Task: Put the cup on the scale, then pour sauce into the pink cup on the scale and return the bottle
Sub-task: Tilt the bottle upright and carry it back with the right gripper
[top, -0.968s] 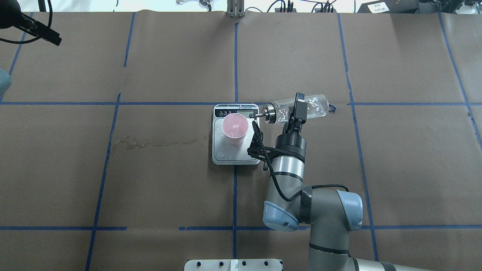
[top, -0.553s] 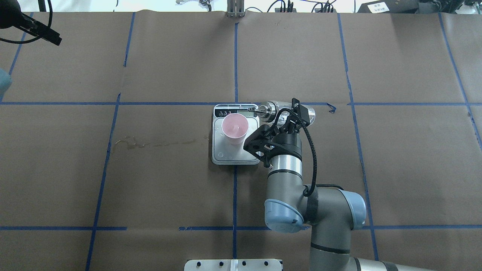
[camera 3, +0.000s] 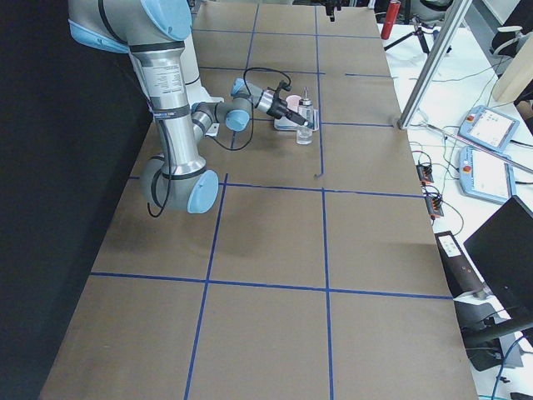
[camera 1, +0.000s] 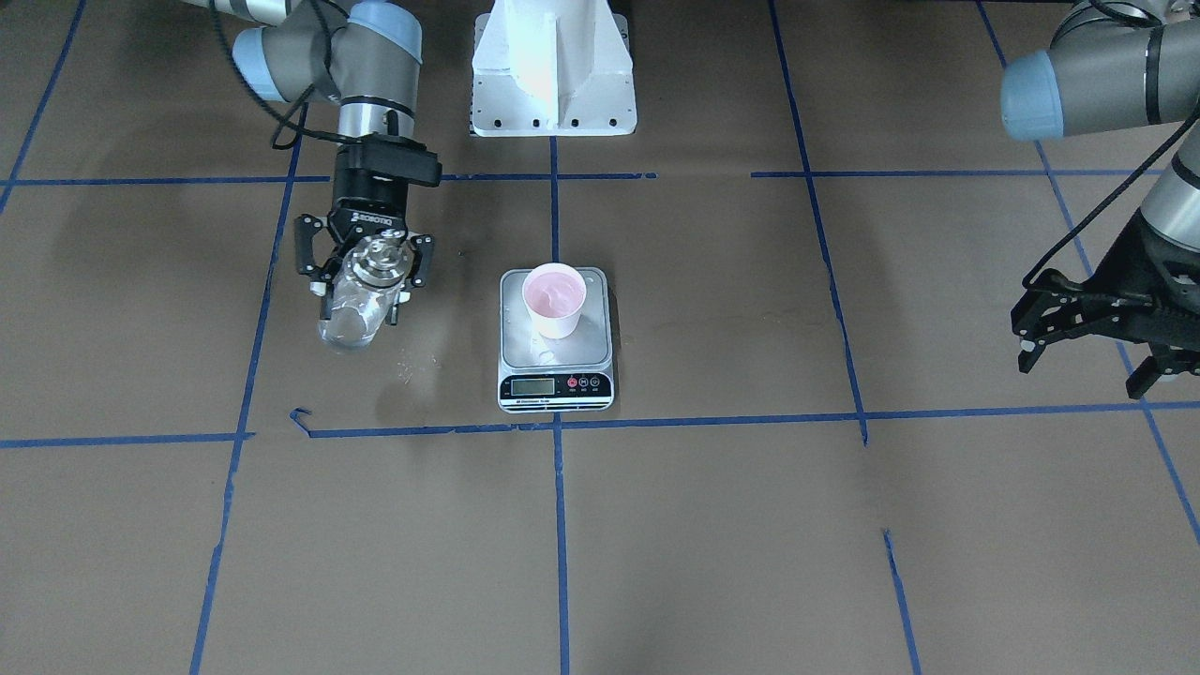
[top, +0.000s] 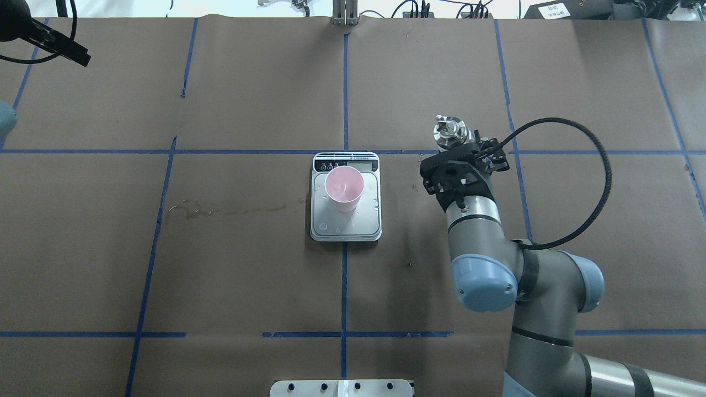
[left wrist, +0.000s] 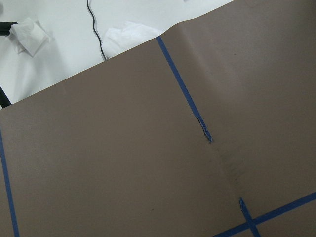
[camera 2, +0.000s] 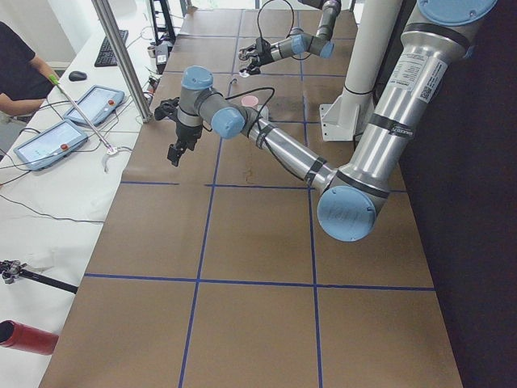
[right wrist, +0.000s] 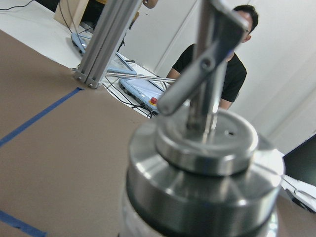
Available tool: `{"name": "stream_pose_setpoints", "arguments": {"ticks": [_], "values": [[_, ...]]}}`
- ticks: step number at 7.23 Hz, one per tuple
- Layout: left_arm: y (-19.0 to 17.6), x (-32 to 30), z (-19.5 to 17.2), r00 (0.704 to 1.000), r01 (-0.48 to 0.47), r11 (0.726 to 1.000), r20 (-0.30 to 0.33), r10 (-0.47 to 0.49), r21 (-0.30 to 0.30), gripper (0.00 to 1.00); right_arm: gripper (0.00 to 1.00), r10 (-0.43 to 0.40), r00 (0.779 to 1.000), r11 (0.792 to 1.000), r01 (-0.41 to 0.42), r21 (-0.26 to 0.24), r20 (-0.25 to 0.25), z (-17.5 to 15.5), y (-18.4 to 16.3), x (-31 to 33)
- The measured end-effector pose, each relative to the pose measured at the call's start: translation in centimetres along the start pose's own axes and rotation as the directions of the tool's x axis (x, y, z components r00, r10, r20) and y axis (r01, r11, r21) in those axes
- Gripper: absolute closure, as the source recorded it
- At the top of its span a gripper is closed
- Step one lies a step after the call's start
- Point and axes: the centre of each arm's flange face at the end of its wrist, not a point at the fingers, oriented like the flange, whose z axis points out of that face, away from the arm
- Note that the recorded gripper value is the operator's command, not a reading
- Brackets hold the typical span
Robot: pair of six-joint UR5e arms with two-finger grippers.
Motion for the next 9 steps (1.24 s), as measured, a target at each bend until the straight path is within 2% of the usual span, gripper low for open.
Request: {"name": "stream_pose_setpoints", "arguments": {"ticks": [1,2,3,4,5,6,9], "values": [[-0.1,0.1,-0.2,1.000,0.001,1.000,-0.001,-0.001,0.004,0.00,1.00,0.114,0.994,0.993,-0.114,-0.031,-0.005,0.6,0.7,2.5],[-0.1,0.3,-0.4,1.000,0.000,1.000,-0.002,0.000,0.008,0.00,1.00,0.243,0.970,0.969,-0.243,-0.050,-0.008,0.6,1.4,4.2],[-0.2,0.4,-0.5,1.000,-0.001,1.000,-0.003,0.001,0.011,0.00,1.00,0.366,0.931,0.929,-0.365,-0.055,0.002,0.6,2.7,5.7],[-0.3,0.4,-0.6,1.000,-0.001,1.000,-0.003,0.001,0.013,0.00,1.00,0.446,0.895,0.895,-0.444,-0.051,0.031,0.8,4.9,7.6],[-0.4,0.5,-0.7,1.000,-0.001,1.000,-0.003,0.001,0.015,0.00,1.00,0.486,0.872,0.874,-0.484,-0.044,0.054,1.2,7.1,9.1],[-0.3,0.5,-0.7,1.000,0.000,1.000,-0.003,0.000,0.016,0.00,1.00,0.495,0.867,0.869,-0.494,-0.040,0.059,1.7,8.8,9.8],[-0.2,0.5,-0.8,1.000,0.002,1.000,-0.003,-0.002,0.016,0.00,1.00,0.461,0.887,0.887,-0.459,-0.053,0.035,3.2,11.8,9.7]]}}
